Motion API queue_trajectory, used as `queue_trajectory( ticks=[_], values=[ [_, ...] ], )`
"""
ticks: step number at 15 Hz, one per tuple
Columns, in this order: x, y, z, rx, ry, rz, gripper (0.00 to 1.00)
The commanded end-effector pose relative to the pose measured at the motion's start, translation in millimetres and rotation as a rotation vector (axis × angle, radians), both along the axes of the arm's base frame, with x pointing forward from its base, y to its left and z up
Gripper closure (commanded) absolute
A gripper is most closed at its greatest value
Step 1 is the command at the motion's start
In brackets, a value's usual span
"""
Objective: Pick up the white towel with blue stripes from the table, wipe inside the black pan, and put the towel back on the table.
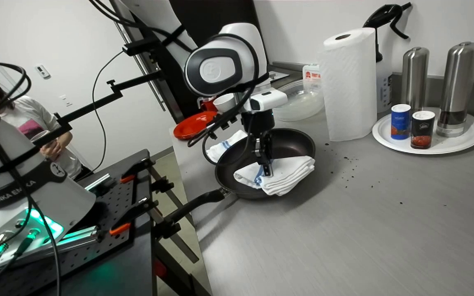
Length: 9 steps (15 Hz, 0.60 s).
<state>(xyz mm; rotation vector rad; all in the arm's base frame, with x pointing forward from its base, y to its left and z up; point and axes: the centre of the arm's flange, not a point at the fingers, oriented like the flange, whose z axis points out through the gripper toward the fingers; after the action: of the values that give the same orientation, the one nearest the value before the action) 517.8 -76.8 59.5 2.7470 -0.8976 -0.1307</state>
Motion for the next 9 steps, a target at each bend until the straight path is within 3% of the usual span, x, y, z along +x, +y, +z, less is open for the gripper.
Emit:
queue_trajectory(
  ticks=[1,9],
  values=[
    [13,-2,-18,-0.055,-0.009,-0.038,0.97],
    [21,-12,-42,-0.084,0.007,-0.088,0.97]
  ],
)
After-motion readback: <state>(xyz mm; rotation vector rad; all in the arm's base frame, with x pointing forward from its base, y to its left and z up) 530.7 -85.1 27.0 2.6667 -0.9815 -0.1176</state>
